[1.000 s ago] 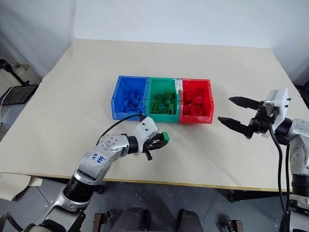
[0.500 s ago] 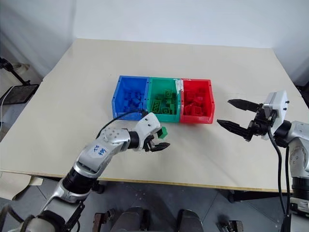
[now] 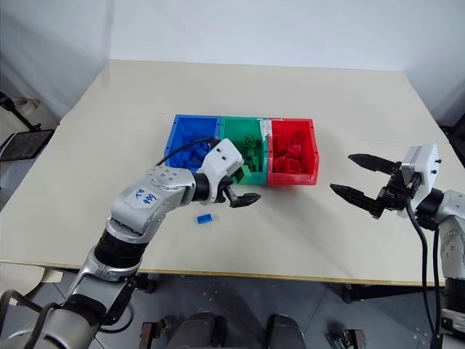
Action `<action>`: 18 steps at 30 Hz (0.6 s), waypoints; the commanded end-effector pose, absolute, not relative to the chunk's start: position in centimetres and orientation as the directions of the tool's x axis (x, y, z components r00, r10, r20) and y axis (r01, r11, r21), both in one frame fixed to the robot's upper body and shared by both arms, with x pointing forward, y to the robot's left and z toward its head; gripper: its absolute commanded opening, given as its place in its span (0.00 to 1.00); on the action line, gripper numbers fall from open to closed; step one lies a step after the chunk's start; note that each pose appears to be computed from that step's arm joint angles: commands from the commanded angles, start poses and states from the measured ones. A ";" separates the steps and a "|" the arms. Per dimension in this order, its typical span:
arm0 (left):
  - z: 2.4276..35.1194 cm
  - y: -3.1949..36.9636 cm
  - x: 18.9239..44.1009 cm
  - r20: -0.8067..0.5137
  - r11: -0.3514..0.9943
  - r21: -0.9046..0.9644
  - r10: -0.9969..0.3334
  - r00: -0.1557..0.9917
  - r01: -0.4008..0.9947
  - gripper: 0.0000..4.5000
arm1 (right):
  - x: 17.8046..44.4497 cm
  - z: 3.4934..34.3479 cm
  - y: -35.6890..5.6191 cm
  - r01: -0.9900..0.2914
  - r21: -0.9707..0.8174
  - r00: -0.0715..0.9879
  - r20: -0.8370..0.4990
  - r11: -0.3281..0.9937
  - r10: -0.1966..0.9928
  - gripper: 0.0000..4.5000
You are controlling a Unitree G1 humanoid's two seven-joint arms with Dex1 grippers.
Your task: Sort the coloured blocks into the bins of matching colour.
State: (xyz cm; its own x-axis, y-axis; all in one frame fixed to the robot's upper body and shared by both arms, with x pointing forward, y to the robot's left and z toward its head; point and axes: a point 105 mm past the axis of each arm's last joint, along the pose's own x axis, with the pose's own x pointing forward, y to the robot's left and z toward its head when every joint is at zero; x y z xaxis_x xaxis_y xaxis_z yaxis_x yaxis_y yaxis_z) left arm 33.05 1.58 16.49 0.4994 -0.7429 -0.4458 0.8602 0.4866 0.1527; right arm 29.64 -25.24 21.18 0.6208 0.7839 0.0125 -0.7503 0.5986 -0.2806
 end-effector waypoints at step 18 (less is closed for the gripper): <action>22.0 3.5 35.8 0.074 0.674 0.432 -0.688 0.722 0.599 0.99 | 29.7 22.9 -25.2 -0.737 -0.322 0.612 0.055 0.594 0.789 0.97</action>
